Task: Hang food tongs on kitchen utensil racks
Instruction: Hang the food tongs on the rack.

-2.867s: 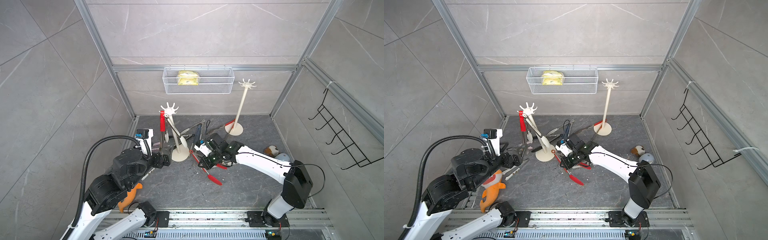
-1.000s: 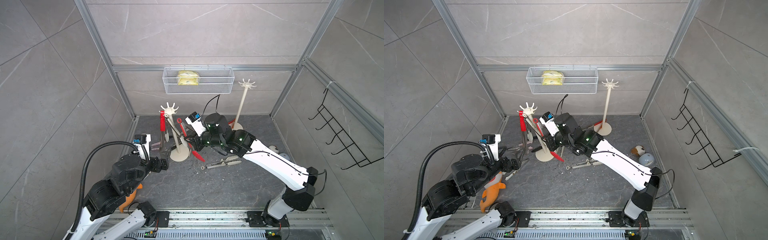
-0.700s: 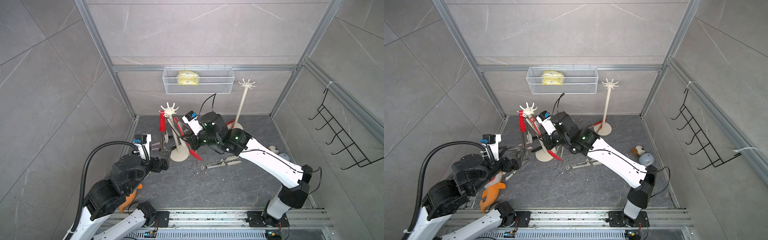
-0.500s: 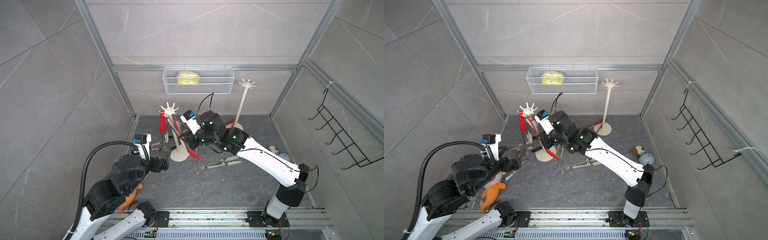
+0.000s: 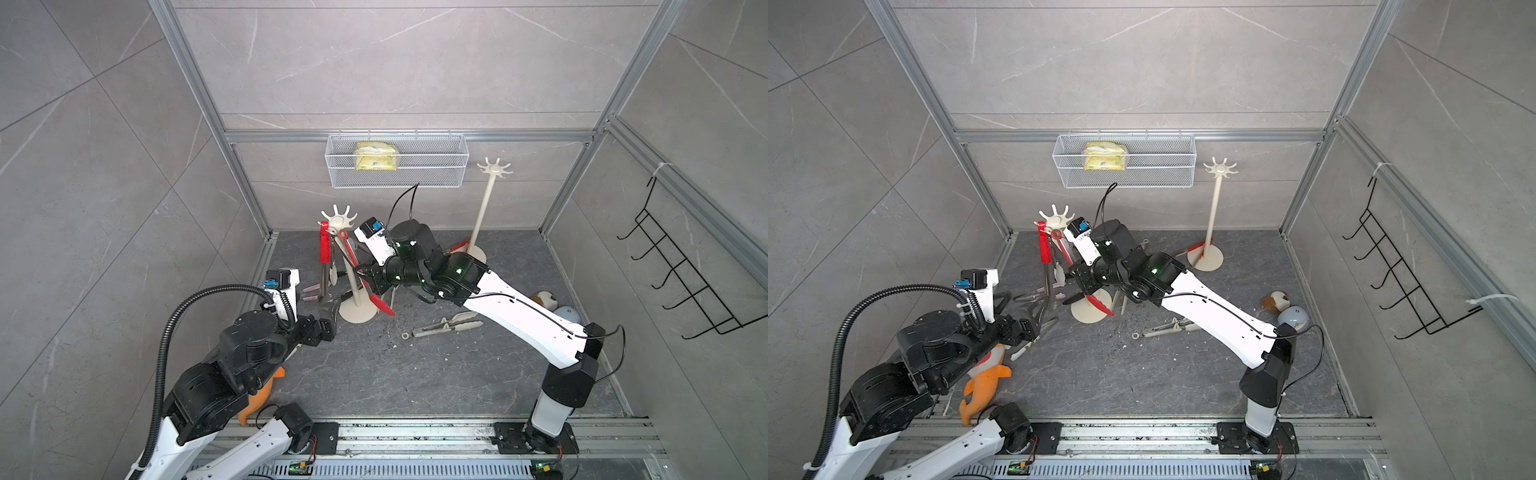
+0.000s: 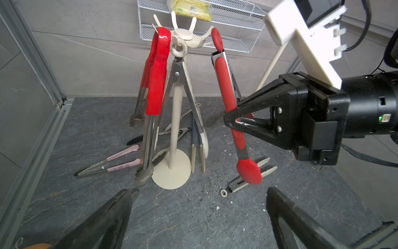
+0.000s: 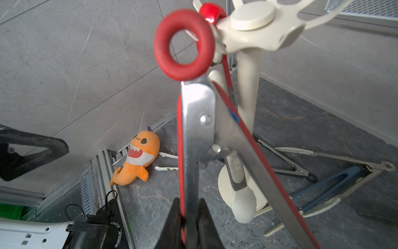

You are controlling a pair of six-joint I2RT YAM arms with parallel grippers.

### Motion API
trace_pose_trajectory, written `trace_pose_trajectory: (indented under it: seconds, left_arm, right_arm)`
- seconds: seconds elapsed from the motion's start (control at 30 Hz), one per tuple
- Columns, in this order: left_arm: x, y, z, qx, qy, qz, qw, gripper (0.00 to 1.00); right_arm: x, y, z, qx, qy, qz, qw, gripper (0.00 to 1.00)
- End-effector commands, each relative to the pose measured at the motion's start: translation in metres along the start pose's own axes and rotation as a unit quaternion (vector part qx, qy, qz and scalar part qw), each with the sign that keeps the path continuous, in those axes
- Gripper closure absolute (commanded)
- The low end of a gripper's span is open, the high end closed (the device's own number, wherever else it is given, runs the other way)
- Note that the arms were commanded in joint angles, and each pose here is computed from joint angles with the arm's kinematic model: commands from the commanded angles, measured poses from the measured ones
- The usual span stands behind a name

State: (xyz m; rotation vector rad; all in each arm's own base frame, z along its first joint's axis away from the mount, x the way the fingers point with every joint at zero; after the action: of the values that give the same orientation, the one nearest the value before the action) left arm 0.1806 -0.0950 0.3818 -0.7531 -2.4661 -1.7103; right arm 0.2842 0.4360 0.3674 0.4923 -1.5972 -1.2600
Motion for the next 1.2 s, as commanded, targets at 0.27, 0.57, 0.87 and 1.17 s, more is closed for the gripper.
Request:
trace_pose_trajectory:
  seconds: [0.27, 0.57, 0.87, 1.17]
  left_arm:
    - [0.006, 0.009, -0.004, 0.012, -0.012, -0.018, 1.0, 0.01]
    - [-0.001, 0.004, -0.004, 0.015, -0.011, -0.011, 1.0, 0.01]
    - [0.002, 0.002, -0.002, 0.018, -0.014, -0.015, 1.0, 0.01]
    - [0.03, 0.025, 0.008, 0.006, 0.003, -0.052, 0.999, 0.01]
  right_arm:
    - [-0.004, 0.018, -0.005, 0.009, -0.024, -0.016, 1.0, 1.0]
    - [-0.013, 0.009, -0.007, 0.015, -0.026, 0.005, 1.0, 1.0]
    - [-0.018, -0.004, -0.009, 0.006, -0.029, 0.02, 0.999, 1.0]
    - [-0.016, -0.018, -0.017, 0.002, -0.047, 0.043, 0.998, 0.99]
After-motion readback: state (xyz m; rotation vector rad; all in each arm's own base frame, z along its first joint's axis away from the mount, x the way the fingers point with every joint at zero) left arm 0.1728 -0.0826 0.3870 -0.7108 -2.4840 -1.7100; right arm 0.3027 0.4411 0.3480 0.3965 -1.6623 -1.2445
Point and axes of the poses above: each gripper's point midway between its finger pads, its own x axis back along the fingers, its own z axis along the line the jaws close on, y = z × x, the point moved 1 cm from there along x, back along the fingers, and after that the axes turned 11 degrees about x, right-handed, at the moved point
